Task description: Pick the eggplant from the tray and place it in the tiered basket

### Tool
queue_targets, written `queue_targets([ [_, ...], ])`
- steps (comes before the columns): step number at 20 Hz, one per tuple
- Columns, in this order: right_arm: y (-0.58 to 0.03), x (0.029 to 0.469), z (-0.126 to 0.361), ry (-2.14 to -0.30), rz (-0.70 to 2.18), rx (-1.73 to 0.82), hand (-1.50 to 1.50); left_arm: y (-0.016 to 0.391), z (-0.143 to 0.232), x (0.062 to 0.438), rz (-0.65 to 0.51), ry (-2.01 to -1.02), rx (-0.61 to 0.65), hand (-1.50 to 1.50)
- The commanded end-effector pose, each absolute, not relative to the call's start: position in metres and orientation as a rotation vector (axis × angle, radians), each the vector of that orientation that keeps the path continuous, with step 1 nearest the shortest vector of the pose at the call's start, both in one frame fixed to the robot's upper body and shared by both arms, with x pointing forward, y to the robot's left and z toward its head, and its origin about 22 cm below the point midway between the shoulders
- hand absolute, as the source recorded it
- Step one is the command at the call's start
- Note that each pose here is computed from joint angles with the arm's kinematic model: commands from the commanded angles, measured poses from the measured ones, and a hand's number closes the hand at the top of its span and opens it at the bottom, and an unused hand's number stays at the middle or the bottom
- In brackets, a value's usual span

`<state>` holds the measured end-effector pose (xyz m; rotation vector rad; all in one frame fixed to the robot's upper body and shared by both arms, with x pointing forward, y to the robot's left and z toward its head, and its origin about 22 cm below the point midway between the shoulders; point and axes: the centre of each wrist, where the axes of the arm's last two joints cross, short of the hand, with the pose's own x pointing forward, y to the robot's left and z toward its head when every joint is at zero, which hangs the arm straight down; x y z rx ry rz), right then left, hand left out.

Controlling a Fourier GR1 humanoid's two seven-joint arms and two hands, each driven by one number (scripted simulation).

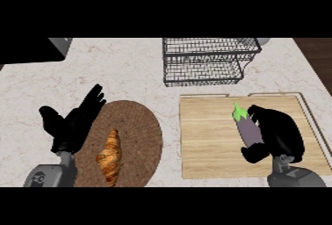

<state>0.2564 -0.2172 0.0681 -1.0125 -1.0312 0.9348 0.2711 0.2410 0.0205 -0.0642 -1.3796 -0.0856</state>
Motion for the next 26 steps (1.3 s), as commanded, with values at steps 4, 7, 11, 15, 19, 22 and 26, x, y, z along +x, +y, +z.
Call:
queue_targets([
  [4, -0.251, 0.205, 0.139, -1.262, 0.500, -0.944, 1.50, 0.240, 0.018, 0.271, -0.088, -1.362, -0.074, 0.00],
  [7, -0.249, 0.175, 0.183, -1.354, 0.458, -1.020, 1.50, 0.243, 0.023, 0.278, -0.108, -1.372, -0.066, 0.00],
  [11, -0.246, 0.150, 0.226, -1.436, 0.449, -1.080, 1.50, 0.227, 0.024, 0.281, -0.135, -1.383, -0.099, 0.00],
  [15, -0.244, 0.163, 0.257, -1.512, 0.411, -1.097, 1.50, 0.216, 0.027, 0.282, -0.126, -1.378, -0.111, 0.00],
  [19, -0.242, 0.191, 0.294, -1.498, 0.457, -1.158, 1.50, 0.235, 0.021, 0.278, -0.144, -1.380, -0.111, 0.00],
  [22, -0.232, 0.218, 0.326, -1.482, 0.466, -1.155, 1.50, 0.211, 0.012, 0.270, -0.150, -1.391, -0.118, 0.00],
  [26, -0.227, 0.248, 0.358, -1.454, 0.501, -1.157, 1.50, 0.222, 0.024, 0.289, -0.148, -1.383, -0.110, 0.00],
])
